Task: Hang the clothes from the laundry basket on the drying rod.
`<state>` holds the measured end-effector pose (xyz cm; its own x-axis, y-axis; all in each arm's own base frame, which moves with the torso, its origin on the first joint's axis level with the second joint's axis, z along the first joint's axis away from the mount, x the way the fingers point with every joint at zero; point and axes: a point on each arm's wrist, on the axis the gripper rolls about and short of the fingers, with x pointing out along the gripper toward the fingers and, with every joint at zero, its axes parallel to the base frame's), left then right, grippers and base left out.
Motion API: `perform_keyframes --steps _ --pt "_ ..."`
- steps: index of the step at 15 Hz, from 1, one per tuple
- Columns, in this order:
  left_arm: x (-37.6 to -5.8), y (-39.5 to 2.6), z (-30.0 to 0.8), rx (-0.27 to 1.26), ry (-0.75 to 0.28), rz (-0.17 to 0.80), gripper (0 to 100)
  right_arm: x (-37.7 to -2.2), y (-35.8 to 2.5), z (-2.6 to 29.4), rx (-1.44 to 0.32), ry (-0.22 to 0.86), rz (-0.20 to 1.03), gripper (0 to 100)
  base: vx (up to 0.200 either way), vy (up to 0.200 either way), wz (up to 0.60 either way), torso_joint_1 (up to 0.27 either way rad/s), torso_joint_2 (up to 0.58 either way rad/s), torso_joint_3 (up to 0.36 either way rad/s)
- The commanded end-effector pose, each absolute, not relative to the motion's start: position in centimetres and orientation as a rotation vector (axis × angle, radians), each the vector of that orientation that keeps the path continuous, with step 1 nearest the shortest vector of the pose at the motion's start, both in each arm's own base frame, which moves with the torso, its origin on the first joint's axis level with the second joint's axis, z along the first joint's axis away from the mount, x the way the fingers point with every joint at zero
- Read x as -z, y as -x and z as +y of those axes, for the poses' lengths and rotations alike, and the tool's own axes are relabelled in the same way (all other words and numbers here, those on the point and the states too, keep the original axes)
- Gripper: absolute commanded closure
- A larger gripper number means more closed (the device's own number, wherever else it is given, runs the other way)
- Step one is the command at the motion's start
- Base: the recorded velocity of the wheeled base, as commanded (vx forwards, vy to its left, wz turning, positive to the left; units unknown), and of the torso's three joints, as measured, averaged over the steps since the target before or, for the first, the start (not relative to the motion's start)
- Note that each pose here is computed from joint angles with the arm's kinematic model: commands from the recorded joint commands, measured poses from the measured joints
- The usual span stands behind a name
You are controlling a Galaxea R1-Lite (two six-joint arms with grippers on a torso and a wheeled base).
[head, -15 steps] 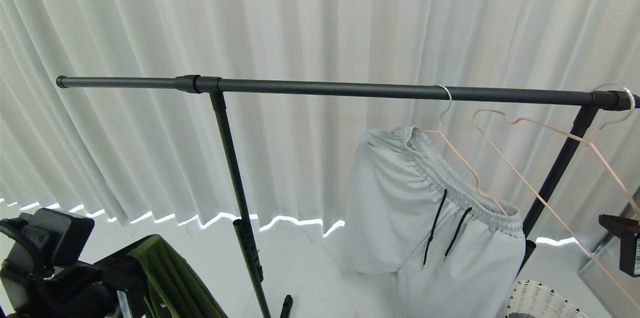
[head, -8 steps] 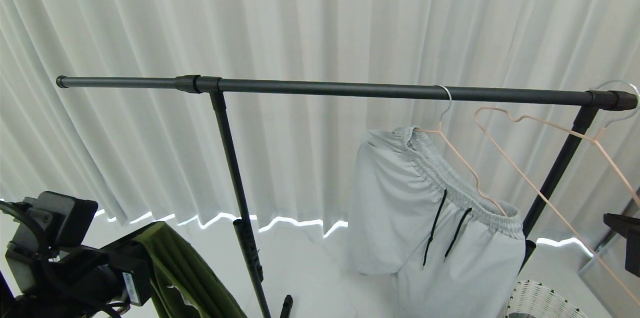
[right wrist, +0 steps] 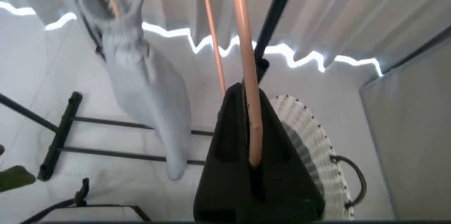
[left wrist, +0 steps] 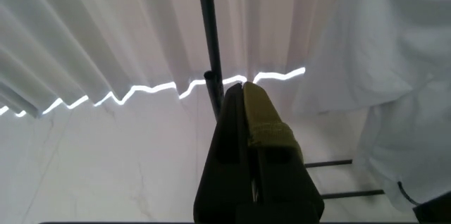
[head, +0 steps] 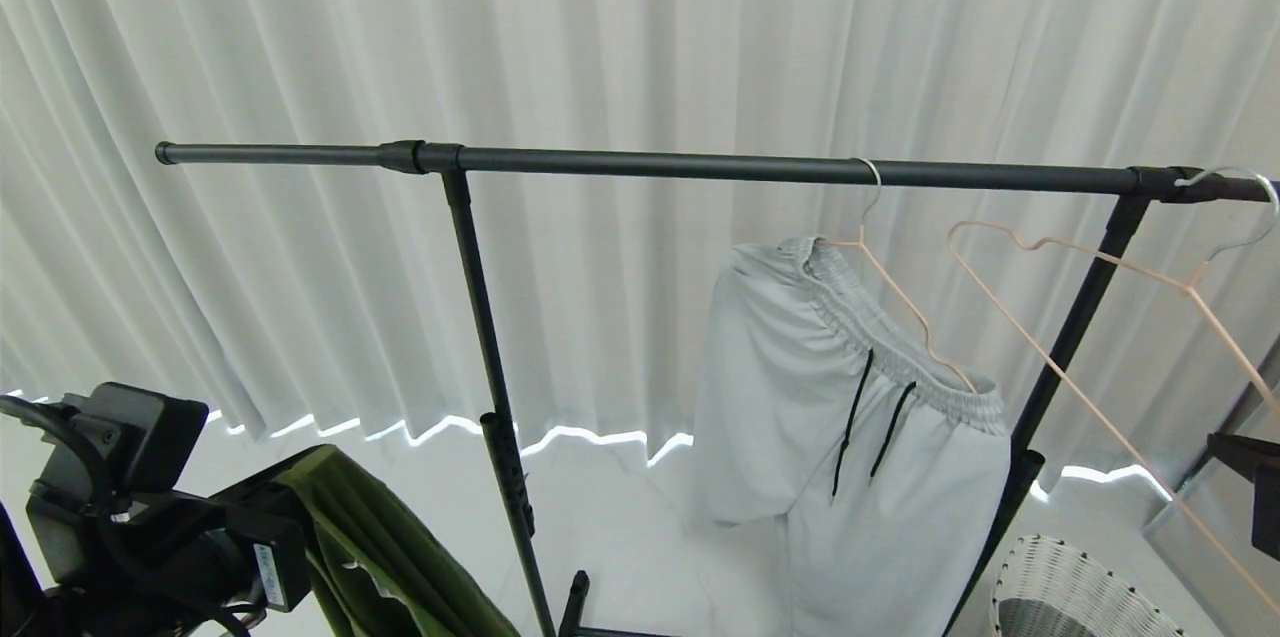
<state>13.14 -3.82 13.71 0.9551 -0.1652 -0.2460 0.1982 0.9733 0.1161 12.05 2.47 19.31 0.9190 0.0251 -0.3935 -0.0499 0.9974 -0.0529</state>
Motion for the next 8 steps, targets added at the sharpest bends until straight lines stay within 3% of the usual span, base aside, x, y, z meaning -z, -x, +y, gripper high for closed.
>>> perform_keyframes --steps 1,7,8 --pt "-13.57 -13.22 -3.84 0.185 -0.142 0.246 100 -19.22 -12.14 2.5 -0.038 0.064 0.41 100 -0.2 0.0 0.0 0.002 0.0 -0.002" --pt "-13.33 -13.49 -3.93 0.187 -0.146 0.264 100 -19.09 -12.1 2.49 -0.038 0.066 0.417 100 -0.2 0.0 0.0 0.0 0.0 0.001" --pt "-13.48 -13.64 -3.97 0.185 -0.145 0.259 100 -19.1 -12.11 2.49 -0.04 0.065 0.416 100 0.0 0.0 0.0 0.0 0.0 0.0"
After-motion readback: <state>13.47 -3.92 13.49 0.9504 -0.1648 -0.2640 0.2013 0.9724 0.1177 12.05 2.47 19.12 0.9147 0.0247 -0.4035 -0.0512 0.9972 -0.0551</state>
